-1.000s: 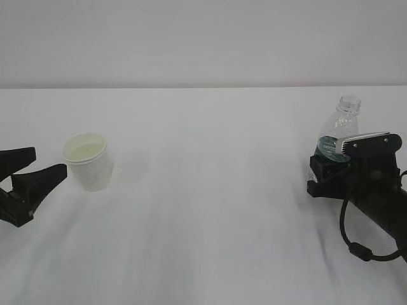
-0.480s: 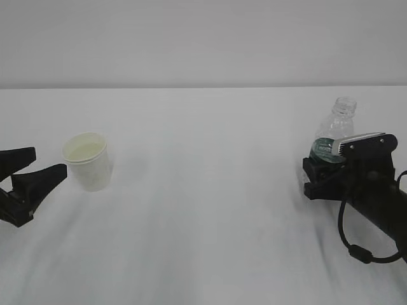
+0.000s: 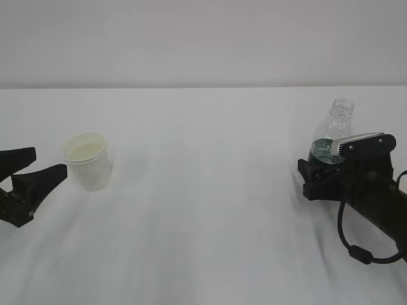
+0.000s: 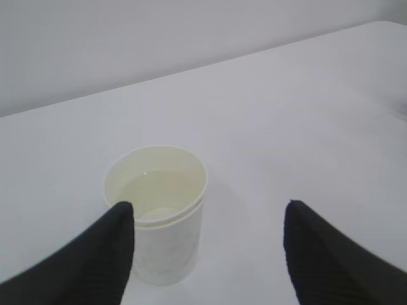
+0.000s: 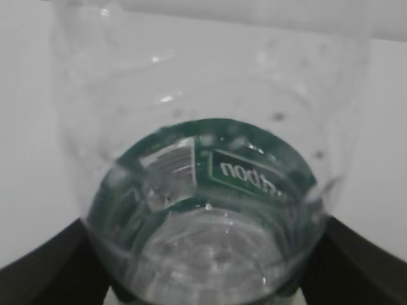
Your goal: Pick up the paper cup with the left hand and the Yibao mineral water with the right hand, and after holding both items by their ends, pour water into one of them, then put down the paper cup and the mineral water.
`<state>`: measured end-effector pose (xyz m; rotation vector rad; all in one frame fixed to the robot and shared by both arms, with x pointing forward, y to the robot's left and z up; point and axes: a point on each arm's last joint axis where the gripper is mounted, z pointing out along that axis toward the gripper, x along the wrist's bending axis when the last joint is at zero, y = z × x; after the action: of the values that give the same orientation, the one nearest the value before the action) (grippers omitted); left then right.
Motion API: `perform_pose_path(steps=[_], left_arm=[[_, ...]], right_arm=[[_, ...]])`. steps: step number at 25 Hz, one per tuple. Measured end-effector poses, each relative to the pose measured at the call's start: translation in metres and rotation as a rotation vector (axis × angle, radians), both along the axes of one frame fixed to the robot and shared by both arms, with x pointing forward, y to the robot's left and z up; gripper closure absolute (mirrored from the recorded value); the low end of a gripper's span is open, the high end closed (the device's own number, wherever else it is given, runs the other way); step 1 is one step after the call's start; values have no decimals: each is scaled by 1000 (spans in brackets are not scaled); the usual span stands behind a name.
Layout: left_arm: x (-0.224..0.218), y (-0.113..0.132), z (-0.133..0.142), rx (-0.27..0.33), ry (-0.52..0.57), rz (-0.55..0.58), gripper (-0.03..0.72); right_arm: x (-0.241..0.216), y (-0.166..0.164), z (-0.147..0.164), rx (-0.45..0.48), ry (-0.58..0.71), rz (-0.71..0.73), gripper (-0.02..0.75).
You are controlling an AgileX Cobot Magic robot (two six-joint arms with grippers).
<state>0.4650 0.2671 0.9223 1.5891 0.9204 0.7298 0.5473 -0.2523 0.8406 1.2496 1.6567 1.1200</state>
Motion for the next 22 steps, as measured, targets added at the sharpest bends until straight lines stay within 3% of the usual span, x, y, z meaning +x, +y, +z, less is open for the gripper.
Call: perform_pose_path(steps=[13,22], left_arm=[[0,0,0,1,0,-2,169],[0,0,0,-23,14,3,169]], right_arm=[[-4,0,-1,9,13,5,115],[-8,-1,18,16,-31,-8,117]])
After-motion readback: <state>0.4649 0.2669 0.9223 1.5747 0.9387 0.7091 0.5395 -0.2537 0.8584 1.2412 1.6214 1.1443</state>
